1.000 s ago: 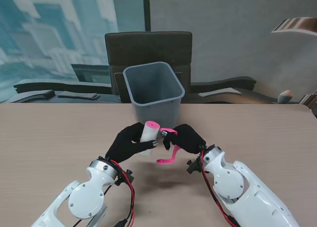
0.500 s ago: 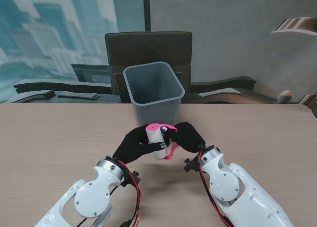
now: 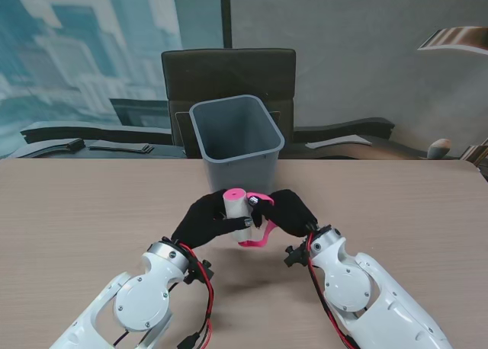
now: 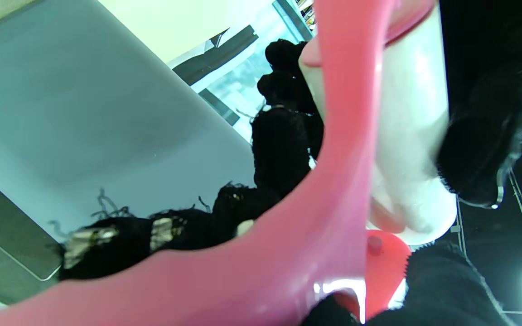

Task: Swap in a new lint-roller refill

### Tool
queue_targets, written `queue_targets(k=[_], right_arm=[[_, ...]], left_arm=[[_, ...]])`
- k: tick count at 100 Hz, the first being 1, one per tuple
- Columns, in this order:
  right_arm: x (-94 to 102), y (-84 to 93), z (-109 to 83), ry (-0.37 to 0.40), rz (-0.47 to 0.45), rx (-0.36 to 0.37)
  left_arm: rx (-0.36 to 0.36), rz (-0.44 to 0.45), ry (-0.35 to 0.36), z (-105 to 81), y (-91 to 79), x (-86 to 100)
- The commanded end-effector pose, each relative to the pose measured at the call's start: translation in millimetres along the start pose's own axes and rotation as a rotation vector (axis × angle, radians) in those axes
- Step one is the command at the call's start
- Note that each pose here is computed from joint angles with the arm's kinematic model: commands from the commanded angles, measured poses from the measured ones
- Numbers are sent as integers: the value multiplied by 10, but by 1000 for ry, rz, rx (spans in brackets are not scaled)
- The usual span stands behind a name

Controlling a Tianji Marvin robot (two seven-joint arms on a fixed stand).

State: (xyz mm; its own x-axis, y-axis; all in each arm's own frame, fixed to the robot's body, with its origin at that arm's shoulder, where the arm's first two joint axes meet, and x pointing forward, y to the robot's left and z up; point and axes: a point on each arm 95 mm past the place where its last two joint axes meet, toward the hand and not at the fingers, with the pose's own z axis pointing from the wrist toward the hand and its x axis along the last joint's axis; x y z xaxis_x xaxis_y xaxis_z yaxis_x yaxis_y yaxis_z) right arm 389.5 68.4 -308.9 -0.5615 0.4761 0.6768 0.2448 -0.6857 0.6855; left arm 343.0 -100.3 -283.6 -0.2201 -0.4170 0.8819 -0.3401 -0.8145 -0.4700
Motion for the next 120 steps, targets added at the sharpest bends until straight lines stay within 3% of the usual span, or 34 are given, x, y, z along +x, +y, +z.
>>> queue_targets(k=[1,25,120], right_arm=[[31,-31,-11,4,6,10],[38,-23,-8,7,4,-3],[50,24,-47,22,1,-30]], left_arm=[[-27,-16,1,1,53,19],[-67,-37,6,-2,127,22],[-132,-21,-33,20,133,-85]])
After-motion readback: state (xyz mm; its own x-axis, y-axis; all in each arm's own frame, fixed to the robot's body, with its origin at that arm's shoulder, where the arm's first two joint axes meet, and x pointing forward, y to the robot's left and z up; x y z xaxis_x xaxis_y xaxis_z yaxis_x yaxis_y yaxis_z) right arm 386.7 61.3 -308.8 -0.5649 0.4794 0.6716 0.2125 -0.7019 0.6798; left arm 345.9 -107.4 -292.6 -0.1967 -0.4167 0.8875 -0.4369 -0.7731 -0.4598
